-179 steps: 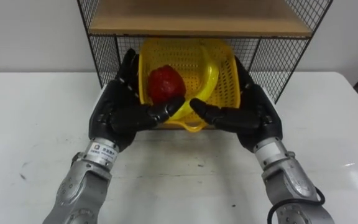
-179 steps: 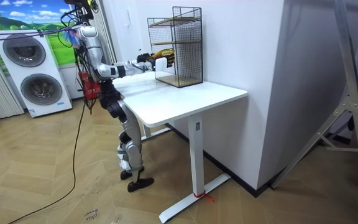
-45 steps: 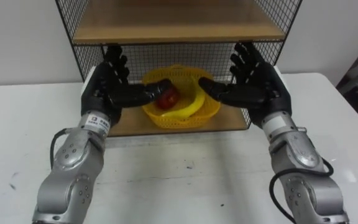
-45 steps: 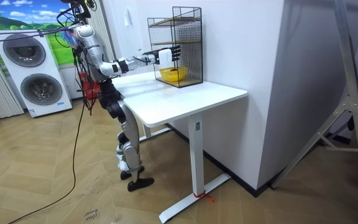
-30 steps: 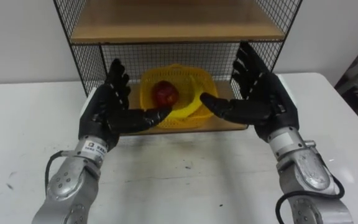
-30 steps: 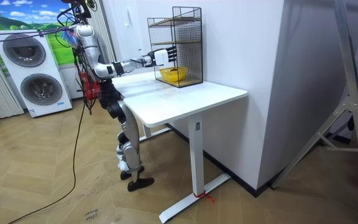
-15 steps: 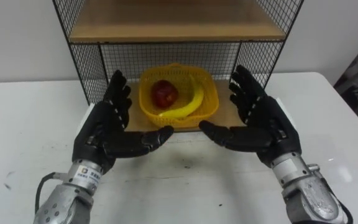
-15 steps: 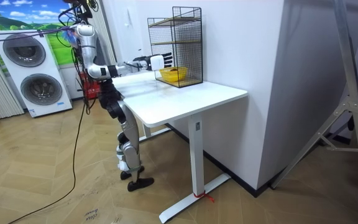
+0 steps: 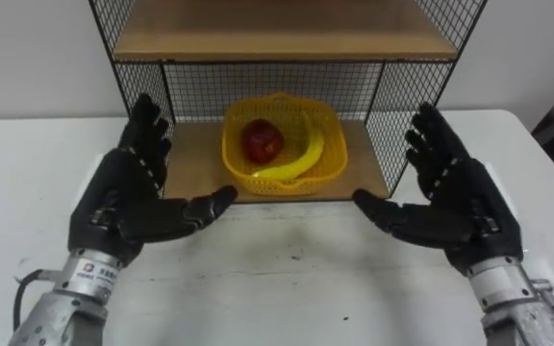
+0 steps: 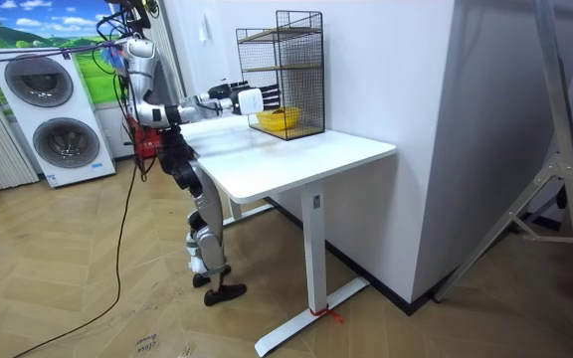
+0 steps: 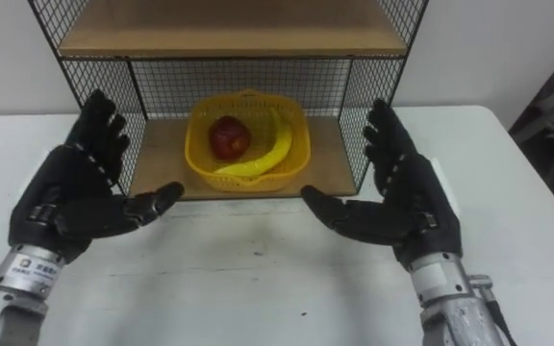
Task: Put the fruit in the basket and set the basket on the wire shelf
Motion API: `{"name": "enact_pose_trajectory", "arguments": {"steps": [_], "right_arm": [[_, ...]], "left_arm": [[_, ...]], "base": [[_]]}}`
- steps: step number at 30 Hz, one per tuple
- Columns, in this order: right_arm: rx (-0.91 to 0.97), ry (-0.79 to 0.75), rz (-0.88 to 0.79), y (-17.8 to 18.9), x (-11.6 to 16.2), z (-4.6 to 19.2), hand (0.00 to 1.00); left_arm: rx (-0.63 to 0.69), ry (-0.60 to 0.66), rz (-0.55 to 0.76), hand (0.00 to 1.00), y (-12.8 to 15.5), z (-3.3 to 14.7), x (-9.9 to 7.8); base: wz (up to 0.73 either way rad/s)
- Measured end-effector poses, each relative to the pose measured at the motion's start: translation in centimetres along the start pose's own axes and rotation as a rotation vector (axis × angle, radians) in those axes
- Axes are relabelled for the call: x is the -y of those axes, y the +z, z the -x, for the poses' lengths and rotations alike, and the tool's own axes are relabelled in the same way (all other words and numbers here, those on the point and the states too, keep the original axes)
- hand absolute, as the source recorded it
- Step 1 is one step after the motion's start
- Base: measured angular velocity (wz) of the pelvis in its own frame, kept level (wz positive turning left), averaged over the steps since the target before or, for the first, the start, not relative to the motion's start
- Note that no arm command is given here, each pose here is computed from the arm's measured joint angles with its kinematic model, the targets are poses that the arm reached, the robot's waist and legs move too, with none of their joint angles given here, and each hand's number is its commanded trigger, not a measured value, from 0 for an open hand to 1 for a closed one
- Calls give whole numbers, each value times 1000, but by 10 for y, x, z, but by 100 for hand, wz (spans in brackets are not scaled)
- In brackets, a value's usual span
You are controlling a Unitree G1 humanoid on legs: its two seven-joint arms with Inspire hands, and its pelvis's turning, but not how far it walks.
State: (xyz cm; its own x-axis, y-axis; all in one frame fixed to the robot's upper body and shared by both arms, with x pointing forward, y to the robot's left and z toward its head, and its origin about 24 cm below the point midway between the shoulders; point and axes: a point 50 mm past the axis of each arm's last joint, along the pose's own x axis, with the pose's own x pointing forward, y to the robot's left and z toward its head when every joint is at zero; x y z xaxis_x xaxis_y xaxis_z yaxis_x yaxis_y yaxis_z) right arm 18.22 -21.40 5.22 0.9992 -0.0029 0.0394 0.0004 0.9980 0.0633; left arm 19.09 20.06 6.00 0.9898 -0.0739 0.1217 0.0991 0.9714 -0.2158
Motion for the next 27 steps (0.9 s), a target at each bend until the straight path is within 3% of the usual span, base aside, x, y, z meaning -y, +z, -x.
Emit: {"name": "enact_pose_trajectory", "arguments": {"steps": [4, 10, 12, 19, 22, 24, 27], "right_arm": [[33, -55, 24, 8, 6, 5, 0], [172, -251, 124, 38, 26, 10, 0], [250, -367, 153, 52, 36, 15, 0], [465, -776, 246, 89, 77, 43, 0], [580, -1022, 303, 110, 101, 65, 0], [701, -1192, 362, 133, 118, 84, 0], [852, -1343, 363, 154, 129, 105, 0]], "left_arm": [[30, 30, 3, 0, 8, 7, 0], [157, 170, -62, 0, 40, 13, -17], [305, 295, -117, 0, 67, 20, -31], [584, 716, -259, 0, 119, 54, -66], [715, 961, -327, 0, 143, 83, -86], [840, 1148, -376, 0, 164, 111, -98], [998, 1335, -350, 0, 180, 139, -107]], "base": [[-2], [1], [10], [7], [6], [0], [0]]}}
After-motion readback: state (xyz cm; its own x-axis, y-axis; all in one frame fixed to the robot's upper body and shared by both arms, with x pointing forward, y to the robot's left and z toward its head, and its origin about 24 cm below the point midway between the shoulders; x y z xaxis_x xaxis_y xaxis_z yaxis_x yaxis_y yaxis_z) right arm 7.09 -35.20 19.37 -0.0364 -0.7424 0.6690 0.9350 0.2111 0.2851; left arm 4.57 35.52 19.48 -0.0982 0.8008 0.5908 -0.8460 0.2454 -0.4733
